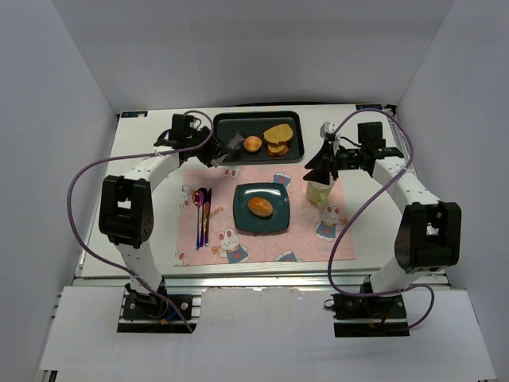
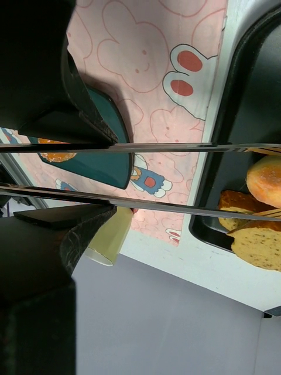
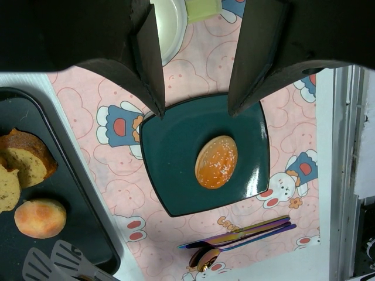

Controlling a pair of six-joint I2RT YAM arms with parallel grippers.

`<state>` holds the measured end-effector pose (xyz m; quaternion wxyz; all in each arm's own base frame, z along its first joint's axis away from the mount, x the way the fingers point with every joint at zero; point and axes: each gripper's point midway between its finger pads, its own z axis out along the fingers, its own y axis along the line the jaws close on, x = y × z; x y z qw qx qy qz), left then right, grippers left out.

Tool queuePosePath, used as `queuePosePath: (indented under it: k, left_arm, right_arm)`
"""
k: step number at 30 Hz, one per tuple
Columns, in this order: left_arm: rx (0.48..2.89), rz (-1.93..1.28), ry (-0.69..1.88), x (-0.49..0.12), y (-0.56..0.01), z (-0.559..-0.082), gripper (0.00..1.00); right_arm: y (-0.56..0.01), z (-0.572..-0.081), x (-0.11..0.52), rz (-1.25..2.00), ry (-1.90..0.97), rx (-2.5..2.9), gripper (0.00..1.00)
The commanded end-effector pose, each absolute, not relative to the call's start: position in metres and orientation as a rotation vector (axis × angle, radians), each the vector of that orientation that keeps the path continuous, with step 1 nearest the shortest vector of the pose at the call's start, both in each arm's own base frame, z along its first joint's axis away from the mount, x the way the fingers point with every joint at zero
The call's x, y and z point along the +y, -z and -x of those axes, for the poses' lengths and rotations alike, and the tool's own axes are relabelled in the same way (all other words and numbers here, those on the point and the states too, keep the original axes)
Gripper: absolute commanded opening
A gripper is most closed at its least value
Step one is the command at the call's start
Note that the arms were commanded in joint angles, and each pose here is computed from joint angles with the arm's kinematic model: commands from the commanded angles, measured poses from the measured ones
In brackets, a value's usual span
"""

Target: Place the bread

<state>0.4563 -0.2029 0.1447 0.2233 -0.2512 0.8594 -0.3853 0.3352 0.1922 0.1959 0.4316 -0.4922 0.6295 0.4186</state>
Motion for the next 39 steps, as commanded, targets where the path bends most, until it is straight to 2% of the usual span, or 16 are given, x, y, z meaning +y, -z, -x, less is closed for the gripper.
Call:
queuePosePath:
  k: [1, 18, 21, 23, 25, 26, 33, 39]
  left_arm:
    - [2.349, 0.628, 1.093, -0.206, -0.165, -0.457, 0.52]
    - [2.396, 0.611, 1.152, -0.225, -0.147, -0.457, 0.52]
    - [2.391, 0.616, 1.167, -0.226, -0.147, -0.458, 0.49]
    - [2.386, 0.619, 1.171, -0.226, -0.15, -0.458, 0.4]
    - [2.375, 0.625, 1.183, -0.227, -0.153, -0.458, 0.27]
    - [2.362, 0.62, 1.192, -0.227, -0.159, -0.457, 0.24]
    - [2.285, 0.613, 1.241, -0.227, -0.185, -0.455, 0.08]
    - [2.235, 0.584, 1.252, -0.222, -0.209, -0.452, 0.01]
  right_arm:
    - [-0.21, -0.335, 0.193, 1.247, -1.028, 1.502, 0.52]
    - [-0.21, -0.333, 0.193, 1.247, -1.025, 1.502, 0.52]
    - [-0.21, -0.333, 0.193, 1.248, -1.025, 1.502, 0.52]
    - [-0.211, -0.333, 0.193, 1.25, -1.024, 1.498, 0.52]
    - [-0.21, -0.332, 0.193, 1.247, -1.024, 1.503, 0.52]
    - [-0.211, -0.332, 0.193, 1.25, -1.023, 1.5, 0.52]
    - [-0.211, -0.33, 0.193, 1.249, -1.023, 1.499, 0.52]
    - [-0.213, -0.328, 0.193, 1.255, -1.02, 1.494, 0.52]
